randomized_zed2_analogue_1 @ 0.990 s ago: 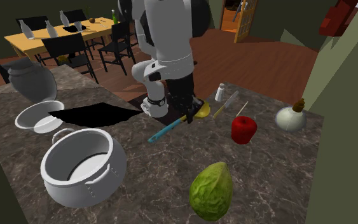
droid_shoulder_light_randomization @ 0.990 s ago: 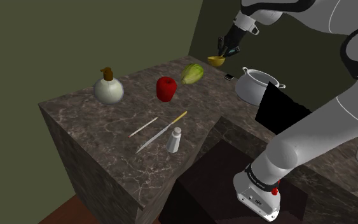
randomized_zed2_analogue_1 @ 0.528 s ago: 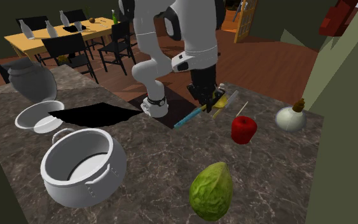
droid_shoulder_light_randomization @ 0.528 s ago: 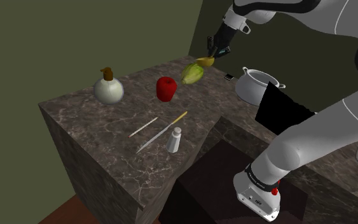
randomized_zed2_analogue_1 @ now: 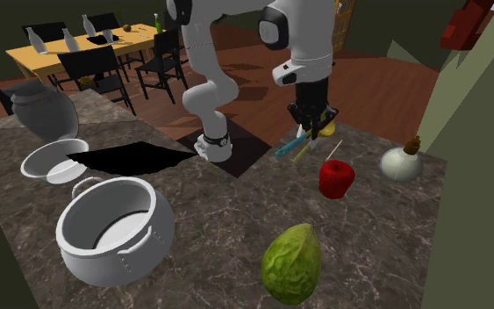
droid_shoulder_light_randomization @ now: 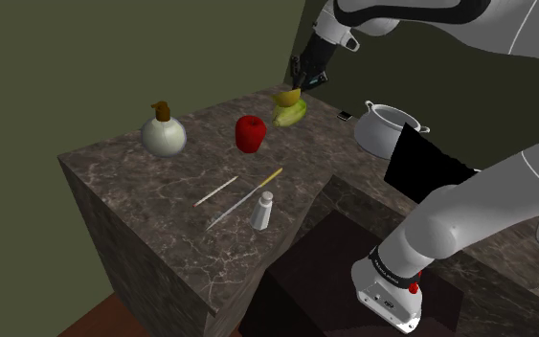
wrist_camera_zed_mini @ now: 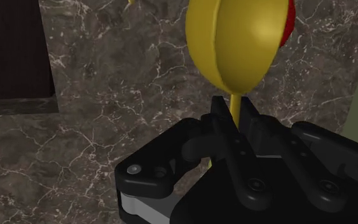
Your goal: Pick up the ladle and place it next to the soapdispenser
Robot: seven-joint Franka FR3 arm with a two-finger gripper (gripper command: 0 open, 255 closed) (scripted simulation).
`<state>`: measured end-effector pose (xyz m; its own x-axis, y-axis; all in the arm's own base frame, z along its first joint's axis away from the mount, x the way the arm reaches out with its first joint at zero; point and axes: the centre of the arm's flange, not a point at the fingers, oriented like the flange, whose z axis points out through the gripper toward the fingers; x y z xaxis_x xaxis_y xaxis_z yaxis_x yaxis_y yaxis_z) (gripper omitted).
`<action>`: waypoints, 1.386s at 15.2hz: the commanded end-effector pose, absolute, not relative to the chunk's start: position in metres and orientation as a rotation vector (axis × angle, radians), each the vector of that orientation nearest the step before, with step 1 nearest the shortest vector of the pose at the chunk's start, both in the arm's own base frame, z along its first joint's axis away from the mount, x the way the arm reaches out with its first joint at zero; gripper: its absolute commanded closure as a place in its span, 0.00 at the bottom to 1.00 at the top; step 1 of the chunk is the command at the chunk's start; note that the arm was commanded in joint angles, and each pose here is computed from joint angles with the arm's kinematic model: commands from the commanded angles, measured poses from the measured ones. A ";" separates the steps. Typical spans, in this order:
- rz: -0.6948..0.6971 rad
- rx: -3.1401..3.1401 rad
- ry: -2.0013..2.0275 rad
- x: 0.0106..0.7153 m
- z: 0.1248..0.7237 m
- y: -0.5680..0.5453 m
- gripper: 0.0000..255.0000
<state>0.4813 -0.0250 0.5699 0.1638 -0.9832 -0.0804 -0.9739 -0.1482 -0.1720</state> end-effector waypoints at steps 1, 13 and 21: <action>-0.075 -2.247 1.921 0.483 0.571 0.002 1.00; -0.075 -2.247 1.921 0.495 0.571 0.160 1.00; -0.075 -2.247 1.921 0.501 0.561 0.245 1.00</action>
<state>0.4997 0.2405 0.5661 0.1637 -0.9833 -0.0801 -0.9739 -0.1482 -0.1720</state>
